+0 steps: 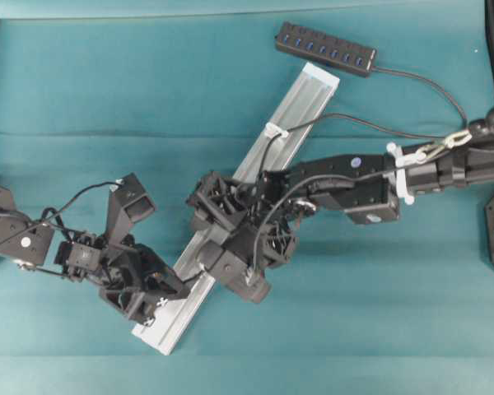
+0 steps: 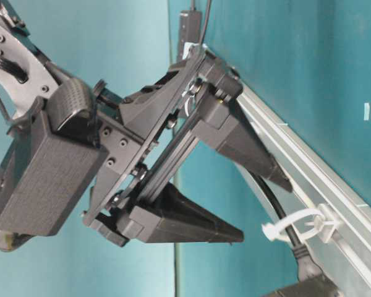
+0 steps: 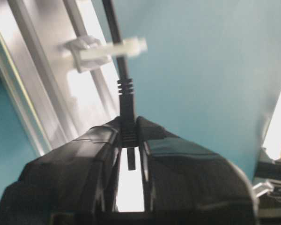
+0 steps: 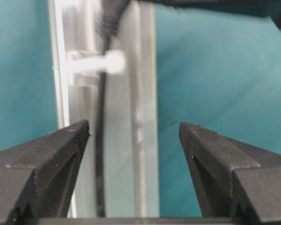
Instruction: Pass the USB cable through three rings with both arms.
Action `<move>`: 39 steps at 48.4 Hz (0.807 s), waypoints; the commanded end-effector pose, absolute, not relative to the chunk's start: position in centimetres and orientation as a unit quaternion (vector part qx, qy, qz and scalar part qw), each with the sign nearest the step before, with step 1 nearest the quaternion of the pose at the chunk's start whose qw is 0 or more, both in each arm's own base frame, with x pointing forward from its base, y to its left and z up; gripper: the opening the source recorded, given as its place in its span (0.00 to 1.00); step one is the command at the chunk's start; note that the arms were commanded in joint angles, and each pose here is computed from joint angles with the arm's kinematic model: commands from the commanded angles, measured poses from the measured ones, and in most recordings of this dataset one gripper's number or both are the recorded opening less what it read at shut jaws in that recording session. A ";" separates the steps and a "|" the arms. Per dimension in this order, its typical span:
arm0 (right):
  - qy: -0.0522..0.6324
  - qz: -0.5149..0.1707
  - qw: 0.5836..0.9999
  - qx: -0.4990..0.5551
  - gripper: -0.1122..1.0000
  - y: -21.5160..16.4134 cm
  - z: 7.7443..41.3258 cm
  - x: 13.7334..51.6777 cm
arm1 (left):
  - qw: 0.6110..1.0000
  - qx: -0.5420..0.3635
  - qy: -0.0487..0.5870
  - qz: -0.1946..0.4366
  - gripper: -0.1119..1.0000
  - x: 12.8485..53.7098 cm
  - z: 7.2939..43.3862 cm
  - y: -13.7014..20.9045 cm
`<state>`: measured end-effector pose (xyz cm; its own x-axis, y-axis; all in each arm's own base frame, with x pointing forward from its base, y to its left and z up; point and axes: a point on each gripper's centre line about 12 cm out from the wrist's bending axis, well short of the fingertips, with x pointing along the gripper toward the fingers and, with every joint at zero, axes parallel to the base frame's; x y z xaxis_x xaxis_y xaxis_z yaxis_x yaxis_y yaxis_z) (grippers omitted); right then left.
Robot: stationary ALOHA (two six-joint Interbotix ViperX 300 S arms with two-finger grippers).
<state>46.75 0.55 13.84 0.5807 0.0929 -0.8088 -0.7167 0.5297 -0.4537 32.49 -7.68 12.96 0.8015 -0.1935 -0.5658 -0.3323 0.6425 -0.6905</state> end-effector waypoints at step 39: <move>0.397 0.216 0.818 -0.355 0.87 -0.9 15.3 44.1 | 0.835 -0.443 0.326 0.011 0.20 29.5 14.7 -10.0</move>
<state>44.07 -1.04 14.68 0.5762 0.0715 -0.8142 -0.6538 0.6381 -0.4067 29.70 -9.77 13.86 0.7740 -0.2579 -0.5783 -0.3336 0.6102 -0.7186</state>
